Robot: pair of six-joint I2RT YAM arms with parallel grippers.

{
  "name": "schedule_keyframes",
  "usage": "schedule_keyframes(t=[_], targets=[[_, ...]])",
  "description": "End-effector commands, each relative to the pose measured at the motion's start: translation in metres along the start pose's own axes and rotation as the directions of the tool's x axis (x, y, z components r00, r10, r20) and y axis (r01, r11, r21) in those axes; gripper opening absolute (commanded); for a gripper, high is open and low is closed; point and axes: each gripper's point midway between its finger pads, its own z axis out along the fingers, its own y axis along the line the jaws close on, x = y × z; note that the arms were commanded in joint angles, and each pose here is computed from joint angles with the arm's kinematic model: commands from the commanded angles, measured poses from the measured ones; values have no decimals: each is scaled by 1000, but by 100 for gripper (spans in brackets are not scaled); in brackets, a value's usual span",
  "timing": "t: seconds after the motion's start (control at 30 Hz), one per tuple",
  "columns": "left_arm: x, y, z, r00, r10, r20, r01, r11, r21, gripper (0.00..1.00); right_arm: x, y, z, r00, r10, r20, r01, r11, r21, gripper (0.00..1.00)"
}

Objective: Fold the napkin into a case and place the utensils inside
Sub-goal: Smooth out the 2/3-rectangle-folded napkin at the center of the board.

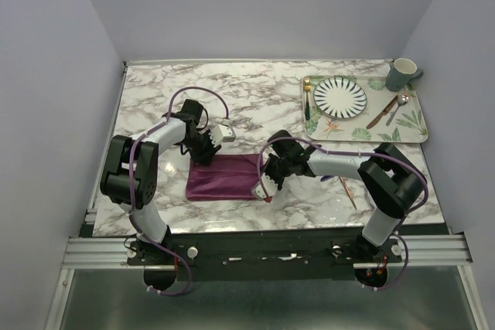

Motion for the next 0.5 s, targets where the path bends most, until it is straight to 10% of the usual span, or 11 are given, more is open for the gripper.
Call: schedule_keyframes(t=[0.0, 0.2, 0.47], targets=[[24, 8, 10, 996, -9, -92, 5, 999, -34, 22, -2, 32, -9, 996, 91, -22, -92, 992, -88, 27], [26, 9, 12, 995, -18, -96, 14, 999, -39, 22, -17, 25, -38, 987, 160, -10, -160, 987, -9, 57], [22, 12, 15, 996, -34, -86, 31, 999, -38, 22, -36, -2, -84, 852, 520, 59, -523, 849, 77, 50]])
